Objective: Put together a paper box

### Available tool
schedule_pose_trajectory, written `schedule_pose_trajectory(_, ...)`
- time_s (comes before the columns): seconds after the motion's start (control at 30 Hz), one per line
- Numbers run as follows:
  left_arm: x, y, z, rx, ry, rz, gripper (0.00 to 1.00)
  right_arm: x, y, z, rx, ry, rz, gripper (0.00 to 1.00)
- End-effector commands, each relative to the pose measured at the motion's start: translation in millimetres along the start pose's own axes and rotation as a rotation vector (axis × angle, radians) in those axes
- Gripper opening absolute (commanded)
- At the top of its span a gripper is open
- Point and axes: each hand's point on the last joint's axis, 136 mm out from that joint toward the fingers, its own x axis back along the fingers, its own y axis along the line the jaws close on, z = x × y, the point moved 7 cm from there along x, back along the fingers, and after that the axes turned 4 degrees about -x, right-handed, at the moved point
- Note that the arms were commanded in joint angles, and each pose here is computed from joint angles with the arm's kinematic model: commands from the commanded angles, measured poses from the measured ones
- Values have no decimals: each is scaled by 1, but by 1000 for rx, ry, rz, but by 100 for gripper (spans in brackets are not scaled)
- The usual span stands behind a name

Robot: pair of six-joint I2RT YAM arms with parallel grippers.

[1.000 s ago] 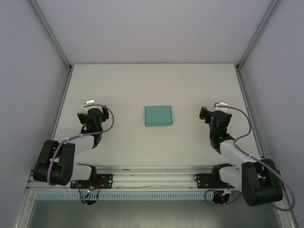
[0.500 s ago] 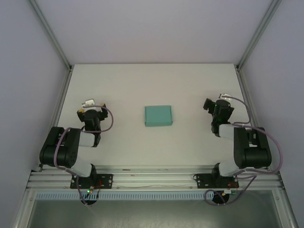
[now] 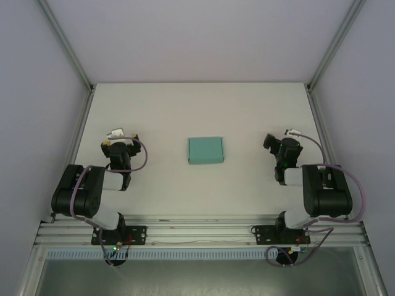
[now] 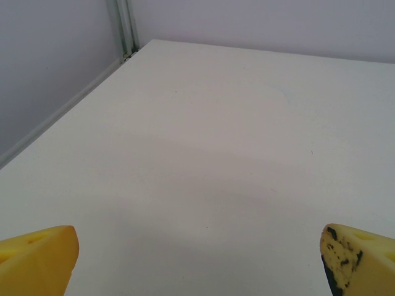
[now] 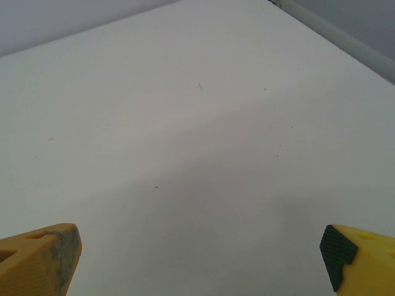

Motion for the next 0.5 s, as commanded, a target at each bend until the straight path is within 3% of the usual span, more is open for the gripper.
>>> schedule_pose_trajectory(0.0,-1,1,-10,22,-39,2,100,0,6,-14,-6,-47,-21,100)
schedule_pose_trajectory(0.47,-1,1,-10,23,-39,1,100,0,7,-15,-7,-53,-23,100)
